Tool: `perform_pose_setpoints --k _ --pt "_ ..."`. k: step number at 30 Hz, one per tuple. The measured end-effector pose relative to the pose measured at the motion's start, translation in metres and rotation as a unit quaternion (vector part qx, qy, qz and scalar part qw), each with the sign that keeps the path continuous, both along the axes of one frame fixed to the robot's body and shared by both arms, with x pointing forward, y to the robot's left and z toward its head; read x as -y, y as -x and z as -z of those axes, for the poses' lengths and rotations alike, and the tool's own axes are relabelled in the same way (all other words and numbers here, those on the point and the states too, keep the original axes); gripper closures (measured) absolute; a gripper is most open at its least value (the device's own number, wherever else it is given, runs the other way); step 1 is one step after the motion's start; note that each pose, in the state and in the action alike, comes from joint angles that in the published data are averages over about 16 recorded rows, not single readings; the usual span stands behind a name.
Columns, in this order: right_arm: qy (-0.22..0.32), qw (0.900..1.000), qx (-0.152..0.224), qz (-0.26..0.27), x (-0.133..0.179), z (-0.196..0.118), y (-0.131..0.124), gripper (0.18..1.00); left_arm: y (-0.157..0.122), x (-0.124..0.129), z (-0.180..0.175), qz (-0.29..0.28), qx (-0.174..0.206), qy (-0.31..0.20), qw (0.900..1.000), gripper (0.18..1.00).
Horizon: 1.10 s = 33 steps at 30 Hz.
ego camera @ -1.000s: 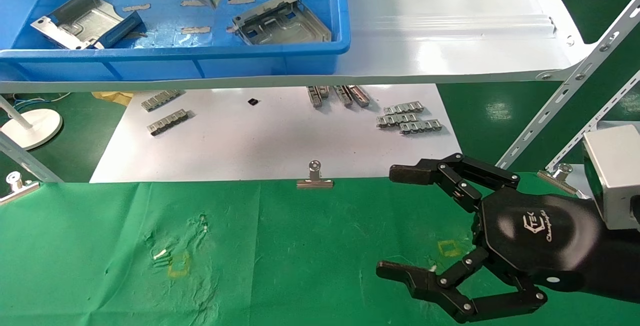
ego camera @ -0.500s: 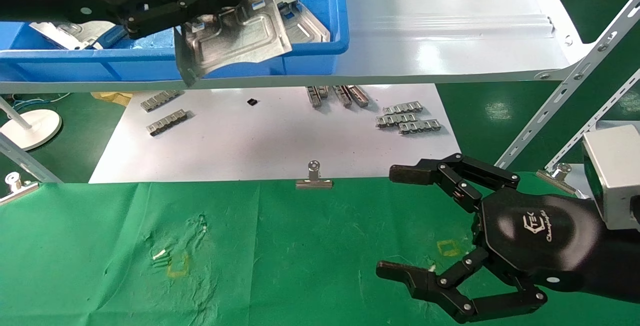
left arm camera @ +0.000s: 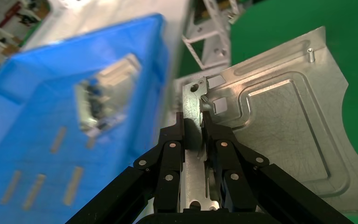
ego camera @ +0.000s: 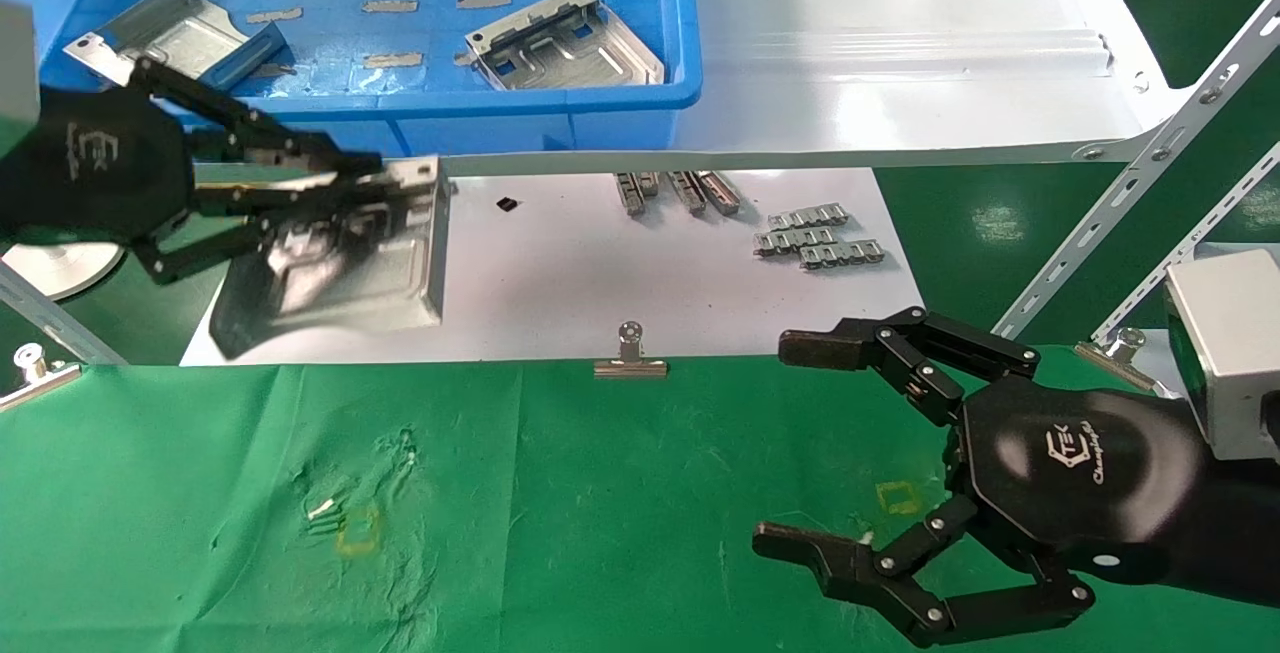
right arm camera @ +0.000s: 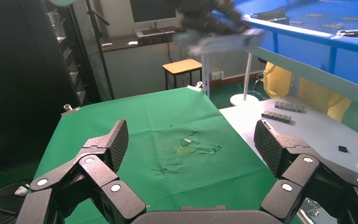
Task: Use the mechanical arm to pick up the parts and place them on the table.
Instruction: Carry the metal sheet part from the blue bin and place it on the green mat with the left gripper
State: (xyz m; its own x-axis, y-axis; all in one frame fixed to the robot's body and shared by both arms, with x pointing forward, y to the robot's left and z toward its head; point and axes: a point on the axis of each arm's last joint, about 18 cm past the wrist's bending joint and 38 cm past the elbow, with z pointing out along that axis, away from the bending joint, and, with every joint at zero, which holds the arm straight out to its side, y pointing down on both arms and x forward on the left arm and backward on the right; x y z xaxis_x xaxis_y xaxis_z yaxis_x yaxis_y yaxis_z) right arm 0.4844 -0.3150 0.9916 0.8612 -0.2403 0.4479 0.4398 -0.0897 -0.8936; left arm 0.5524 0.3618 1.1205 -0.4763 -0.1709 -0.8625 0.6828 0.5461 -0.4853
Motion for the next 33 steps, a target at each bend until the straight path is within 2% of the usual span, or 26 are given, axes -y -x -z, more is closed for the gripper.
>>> perform_pose_setpoints --k 11,19,25,33 --pt "0.000 1.000 0.000 0.000 0.000 0.000 0.000 0.179 -0.025 -0.019 0.094 -0.008 -0.026 -0.089 0.9957 0.936" --pt "0.000 1.000 0.000 0.000 0.000 0.000 0.000 0.179 -0.052 -0.029 0.151 -0.018 -0.023 -0.124 0.9919 0.939" --pt "0.000 1.000 0.000 0.000 0.000 0.000 0.000 0.179 -0.064 -0.036 0.178 -0.030 -0.017 -0.129 0.9910 0.940" --pt "0.000 1.000 0.000 0.000 0.000 0.000 0.000 0.179 -0.069 -0.040 0.191 -0.036 -0.015 -0.130 0.9907 0.925"
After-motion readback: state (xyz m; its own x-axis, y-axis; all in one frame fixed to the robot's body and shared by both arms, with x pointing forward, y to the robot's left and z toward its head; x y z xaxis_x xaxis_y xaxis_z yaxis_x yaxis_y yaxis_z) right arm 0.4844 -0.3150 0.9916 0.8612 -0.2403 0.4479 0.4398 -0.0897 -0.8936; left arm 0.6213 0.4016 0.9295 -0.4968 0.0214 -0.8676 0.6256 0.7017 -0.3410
